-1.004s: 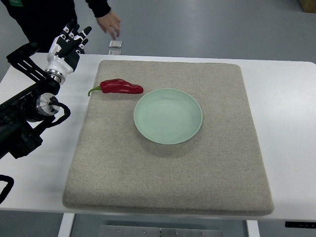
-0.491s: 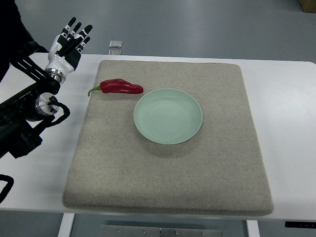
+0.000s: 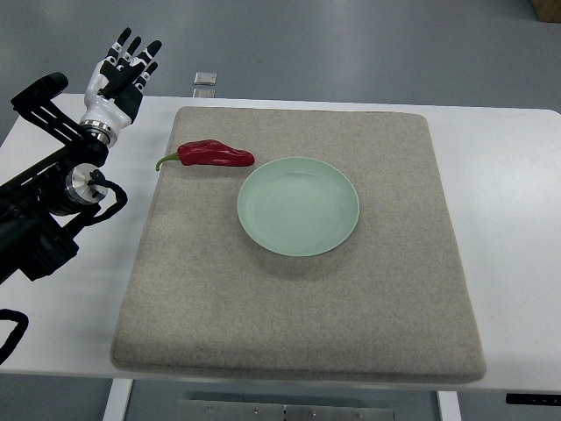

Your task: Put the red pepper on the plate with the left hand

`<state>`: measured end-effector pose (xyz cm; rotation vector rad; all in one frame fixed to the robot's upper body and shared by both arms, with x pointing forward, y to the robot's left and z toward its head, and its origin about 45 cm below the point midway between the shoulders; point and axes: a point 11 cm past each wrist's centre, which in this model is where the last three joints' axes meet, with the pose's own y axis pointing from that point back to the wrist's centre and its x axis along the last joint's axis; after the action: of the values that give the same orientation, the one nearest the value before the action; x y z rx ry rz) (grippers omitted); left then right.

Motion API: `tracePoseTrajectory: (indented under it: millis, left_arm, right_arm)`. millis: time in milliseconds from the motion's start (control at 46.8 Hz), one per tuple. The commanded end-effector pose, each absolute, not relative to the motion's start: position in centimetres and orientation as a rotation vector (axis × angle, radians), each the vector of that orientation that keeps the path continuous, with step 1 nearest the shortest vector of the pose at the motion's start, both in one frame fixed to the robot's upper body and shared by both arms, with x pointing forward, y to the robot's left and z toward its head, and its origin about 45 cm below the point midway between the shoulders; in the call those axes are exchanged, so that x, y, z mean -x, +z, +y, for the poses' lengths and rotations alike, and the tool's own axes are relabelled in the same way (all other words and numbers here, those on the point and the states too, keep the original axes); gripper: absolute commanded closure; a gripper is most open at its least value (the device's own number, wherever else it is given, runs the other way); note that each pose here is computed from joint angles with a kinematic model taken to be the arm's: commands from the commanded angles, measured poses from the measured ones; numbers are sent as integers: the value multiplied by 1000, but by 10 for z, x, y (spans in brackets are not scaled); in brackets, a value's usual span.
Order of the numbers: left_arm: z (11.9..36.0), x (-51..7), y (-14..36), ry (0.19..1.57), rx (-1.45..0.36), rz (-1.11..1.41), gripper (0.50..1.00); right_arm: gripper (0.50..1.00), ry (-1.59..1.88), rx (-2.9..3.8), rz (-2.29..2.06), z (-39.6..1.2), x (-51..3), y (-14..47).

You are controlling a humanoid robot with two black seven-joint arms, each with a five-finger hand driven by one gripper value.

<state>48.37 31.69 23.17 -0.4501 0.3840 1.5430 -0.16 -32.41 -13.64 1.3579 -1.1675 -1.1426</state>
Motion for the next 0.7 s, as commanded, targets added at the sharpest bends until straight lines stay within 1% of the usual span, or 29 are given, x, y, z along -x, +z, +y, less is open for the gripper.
tracePoseTrajectory:
  millis: [0, 683]
  left_arm:
    - [317, -483, 230, 1552, 437, 381, 504]
    - [315, -485, 233, 1545, 426, 365, 504]
  right_arm:
    - [568, -1142, -1358, -1167, -324, 2, -136]
    - [568, -1142, -1358, -1167, -324, 2, -136]
